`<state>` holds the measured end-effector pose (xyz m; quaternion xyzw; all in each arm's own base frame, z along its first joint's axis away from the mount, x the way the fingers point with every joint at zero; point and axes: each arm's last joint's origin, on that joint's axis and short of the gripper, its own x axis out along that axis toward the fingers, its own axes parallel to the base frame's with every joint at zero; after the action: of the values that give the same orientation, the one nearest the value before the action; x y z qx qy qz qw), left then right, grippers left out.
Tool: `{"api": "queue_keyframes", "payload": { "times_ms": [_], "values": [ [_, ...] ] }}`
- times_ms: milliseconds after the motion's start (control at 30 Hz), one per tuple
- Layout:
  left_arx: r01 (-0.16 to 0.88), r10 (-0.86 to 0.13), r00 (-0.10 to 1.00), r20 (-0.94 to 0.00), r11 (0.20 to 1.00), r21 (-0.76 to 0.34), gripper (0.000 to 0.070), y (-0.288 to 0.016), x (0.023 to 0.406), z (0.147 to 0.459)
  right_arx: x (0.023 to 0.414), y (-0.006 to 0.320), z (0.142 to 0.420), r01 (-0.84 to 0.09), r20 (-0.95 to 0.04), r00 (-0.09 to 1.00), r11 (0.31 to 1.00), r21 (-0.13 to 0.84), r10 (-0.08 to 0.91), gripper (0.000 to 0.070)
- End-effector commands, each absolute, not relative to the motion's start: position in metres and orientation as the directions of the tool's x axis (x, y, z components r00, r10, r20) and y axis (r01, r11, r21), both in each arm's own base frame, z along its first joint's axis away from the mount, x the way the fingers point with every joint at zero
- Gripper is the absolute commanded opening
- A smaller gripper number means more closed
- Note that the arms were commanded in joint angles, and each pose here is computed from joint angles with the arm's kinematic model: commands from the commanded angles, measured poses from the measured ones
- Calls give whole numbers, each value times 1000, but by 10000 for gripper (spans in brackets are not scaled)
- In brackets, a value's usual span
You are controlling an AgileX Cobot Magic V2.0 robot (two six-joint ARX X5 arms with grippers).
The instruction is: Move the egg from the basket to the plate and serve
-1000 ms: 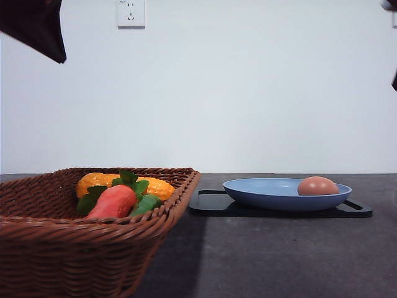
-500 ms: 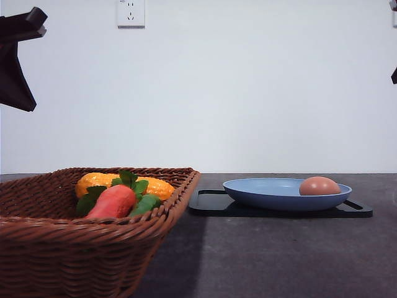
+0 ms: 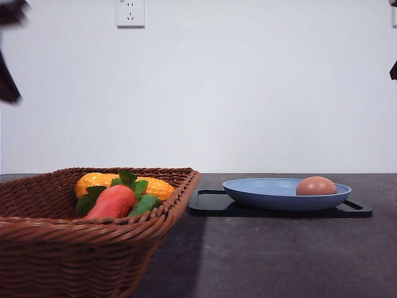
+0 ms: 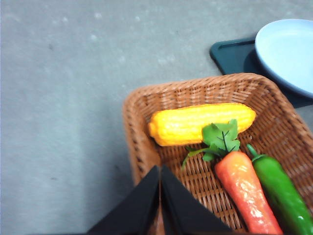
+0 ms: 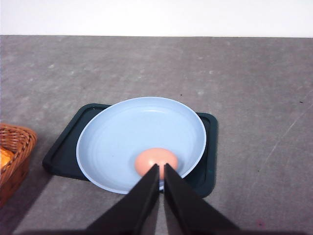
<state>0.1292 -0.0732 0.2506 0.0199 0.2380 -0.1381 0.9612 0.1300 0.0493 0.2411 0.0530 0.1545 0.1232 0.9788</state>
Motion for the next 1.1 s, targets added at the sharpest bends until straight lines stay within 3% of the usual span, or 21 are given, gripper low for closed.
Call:
{"api": "queue_keyframes", "payload": {
  "times_ms": [0,200,400,700,933,1067],
  "values": [
    [295,-276,884,-377,956,-8,0,-66,117,265,130,50,244,-227,-276,925,962,154,262,0],
    [240,-243,963,-115,970,-40,0,-34,77,284,130,50,244,-227,-276,925,962,153,262,0],
    [65,-66,998,-16,996,-57,0,-12,62,268,130,50,244,-227,-276,925,962,154,262,0],
    [-156,147,981,-126,985,-68,0,-1,79,203,130,50,244,-227,-276,925,962,153,262,0],
    [-225,184,955,-232,960,-165,0,2,91,155,130,50,244,-227,-276,925,962,153,262,0],
    [-230,186,954,-234,957,-175,0,2,92,151,130,50,244,-227,-276,925,962,153,262,0]
  ]
}}
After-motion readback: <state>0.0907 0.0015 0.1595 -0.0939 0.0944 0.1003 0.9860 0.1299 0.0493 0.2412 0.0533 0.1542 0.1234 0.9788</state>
